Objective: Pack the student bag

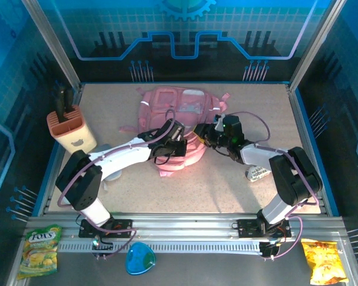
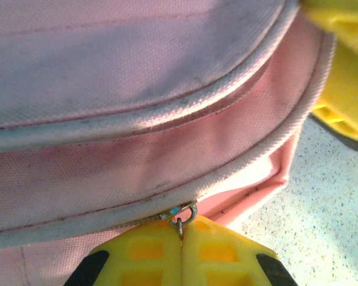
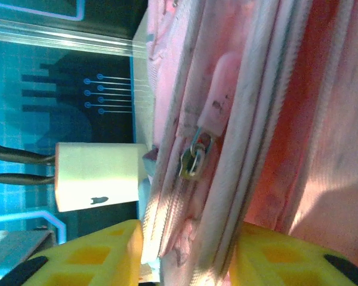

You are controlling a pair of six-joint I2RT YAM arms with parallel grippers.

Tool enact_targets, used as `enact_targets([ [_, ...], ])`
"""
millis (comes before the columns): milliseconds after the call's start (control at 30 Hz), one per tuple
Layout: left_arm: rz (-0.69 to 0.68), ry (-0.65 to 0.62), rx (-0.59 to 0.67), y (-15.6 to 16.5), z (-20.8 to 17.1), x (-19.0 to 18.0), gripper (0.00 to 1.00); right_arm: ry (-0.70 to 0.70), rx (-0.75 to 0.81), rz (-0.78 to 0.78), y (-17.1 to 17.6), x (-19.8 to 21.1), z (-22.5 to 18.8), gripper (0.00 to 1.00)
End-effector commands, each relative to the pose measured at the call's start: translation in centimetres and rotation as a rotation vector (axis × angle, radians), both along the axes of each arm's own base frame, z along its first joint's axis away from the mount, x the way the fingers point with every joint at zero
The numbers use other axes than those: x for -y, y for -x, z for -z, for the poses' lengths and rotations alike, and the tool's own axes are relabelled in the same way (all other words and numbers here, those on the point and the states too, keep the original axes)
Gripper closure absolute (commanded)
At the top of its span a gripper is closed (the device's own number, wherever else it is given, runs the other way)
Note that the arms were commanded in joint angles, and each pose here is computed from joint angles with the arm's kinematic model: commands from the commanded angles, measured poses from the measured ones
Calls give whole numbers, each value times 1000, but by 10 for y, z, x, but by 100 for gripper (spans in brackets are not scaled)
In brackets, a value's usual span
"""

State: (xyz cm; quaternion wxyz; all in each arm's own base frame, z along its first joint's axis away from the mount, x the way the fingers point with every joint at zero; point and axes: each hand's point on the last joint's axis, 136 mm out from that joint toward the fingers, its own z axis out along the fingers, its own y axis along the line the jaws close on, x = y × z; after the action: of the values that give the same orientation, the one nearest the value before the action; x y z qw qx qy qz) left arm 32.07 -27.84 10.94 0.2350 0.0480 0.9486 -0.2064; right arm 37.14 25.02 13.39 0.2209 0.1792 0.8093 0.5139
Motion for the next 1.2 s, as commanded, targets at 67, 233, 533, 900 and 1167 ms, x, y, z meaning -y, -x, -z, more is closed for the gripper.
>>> enact_targets([
  [67, 74, 81, 58, -1, -20, 15, 100, -52, -24, 86, 6, -9, -10, 53],
  [233, 72, 82, 60, 0, -16, 14, 100, -78, -95, 160, 5, -9, -1, 50],
  [533, 54, 49, 72, 0, -10, 5, 100, -67, -151, 159, -3, -16, 12, 68],
  [900, -31, -31, 62, -1, 7, -39, 100, -37, -9, 187, -19, 33, -14, 86],
  [1167, -123, -46, 25, -10, 26, -68, 100, -30, 12, 216, -24, 74, -19, 86],
])
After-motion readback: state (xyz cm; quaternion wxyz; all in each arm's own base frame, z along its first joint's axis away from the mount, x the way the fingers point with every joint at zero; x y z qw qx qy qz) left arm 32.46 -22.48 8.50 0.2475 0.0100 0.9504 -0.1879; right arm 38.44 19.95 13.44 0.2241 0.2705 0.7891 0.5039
